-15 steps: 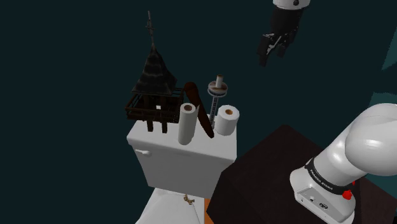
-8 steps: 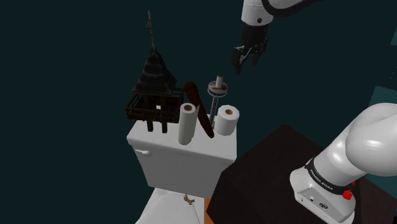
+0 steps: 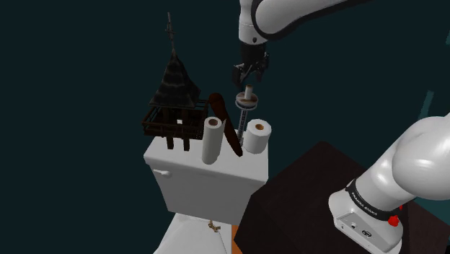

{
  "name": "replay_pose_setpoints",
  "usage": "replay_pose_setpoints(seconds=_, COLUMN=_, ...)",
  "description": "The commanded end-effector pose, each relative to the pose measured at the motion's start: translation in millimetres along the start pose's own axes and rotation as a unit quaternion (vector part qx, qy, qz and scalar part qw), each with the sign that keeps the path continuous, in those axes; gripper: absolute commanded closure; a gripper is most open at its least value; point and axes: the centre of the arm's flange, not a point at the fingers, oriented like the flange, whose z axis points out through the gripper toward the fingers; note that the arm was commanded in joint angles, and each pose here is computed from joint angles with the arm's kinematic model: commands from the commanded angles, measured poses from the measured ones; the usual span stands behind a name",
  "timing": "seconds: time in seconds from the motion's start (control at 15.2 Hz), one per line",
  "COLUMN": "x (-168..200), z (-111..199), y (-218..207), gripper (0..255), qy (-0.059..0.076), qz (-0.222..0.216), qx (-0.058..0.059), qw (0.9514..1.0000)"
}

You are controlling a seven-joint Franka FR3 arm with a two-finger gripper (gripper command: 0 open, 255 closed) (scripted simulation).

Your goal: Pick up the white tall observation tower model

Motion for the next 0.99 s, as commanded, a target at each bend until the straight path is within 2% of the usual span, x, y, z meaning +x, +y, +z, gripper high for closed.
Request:
replay_pose_setpoints(seconds=0.0, x=19.7, z=13.9, y=-13.3, gripper=0, qy=0.001, qz=-0.006, qx=0.001, qw=1.0)
replay_pose_setpoints(seconds=0.59, x=20.0, z=53.5, y=-18.8, gripper=0, qy=0.001, qz=-0.006, qx=0.001, qw=1.0)
replay_pose_setpoints(seconds=0.66, x=20.2, z=53.9, y=-19.1, gripper=255, qy=0.001, qz=-0.006, qx=0.001, qw=1.0)
replay_pose_setpoints(seconds=0.92, x=19.2, z=54.0, y=-18.7, gripper=255, qy=0.001, qz=-0.006, qx=0.001, qw=1.0)
